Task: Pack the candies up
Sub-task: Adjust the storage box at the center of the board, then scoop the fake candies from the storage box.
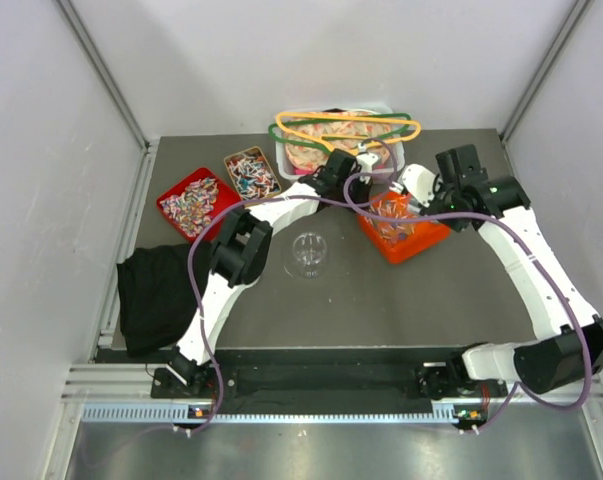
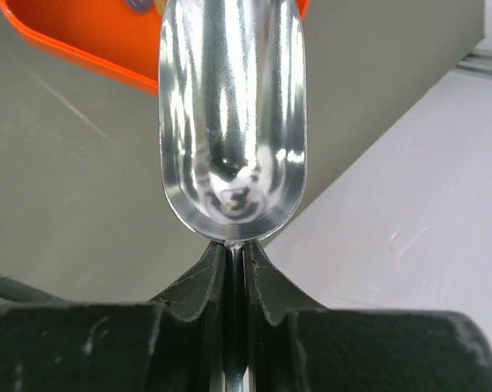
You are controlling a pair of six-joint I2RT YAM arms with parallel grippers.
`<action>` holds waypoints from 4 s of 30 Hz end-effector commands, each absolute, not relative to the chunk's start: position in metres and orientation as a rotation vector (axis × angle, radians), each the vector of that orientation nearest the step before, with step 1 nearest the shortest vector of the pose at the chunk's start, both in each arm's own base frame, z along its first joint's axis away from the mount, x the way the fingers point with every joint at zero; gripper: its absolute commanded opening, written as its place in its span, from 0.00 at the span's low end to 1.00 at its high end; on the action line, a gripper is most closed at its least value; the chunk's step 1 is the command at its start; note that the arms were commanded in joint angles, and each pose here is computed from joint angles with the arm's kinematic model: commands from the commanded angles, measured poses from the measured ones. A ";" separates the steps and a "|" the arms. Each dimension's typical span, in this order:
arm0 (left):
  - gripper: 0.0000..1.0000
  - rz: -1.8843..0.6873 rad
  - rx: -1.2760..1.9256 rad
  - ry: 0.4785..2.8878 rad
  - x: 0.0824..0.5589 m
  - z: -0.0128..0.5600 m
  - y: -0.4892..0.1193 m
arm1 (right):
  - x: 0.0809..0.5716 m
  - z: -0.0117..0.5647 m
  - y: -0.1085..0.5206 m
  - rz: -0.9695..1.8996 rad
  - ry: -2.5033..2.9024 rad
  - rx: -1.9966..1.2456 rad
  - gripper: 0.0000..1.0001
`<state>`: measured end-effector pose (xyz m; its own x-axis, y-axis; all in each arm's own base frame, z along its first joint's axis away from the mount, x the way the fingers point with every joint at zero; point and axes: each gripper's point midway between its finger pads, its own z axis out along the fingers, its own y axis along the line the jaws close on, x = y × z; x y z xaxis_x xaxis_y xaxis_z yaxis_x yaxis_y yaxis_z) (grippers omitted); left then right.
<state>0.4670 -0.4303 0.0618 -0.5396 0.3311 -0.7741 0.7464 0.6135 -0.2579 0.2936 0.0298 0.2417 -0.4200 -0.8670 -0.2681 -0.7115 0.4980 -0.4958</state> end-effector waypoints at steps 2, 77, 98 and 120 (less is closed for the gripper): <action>0.00 -0.570 0.822 2.105 0.479 0.088 -0.412 | 0.315 0.241 0.029 -0.576 2.186 -1.356 0.00; 0.00 -0.712 0.876 2.062 0.449 0.112 -0.424 | 0.335 0.144 -0.002 -0.681 2.335 -1.609 0.00; 0.43 -0.761 0.874 2.107 0.448 0.095 -0.426 | 0.316 0.149 0.030 -0.345 2.297 -1.240 0.00; 0.66 -1.330 0.694 2.030 0.437 0.151 -0.441 | 0.319 0.147 0.055 -0.175 2.255 -1.096 0.00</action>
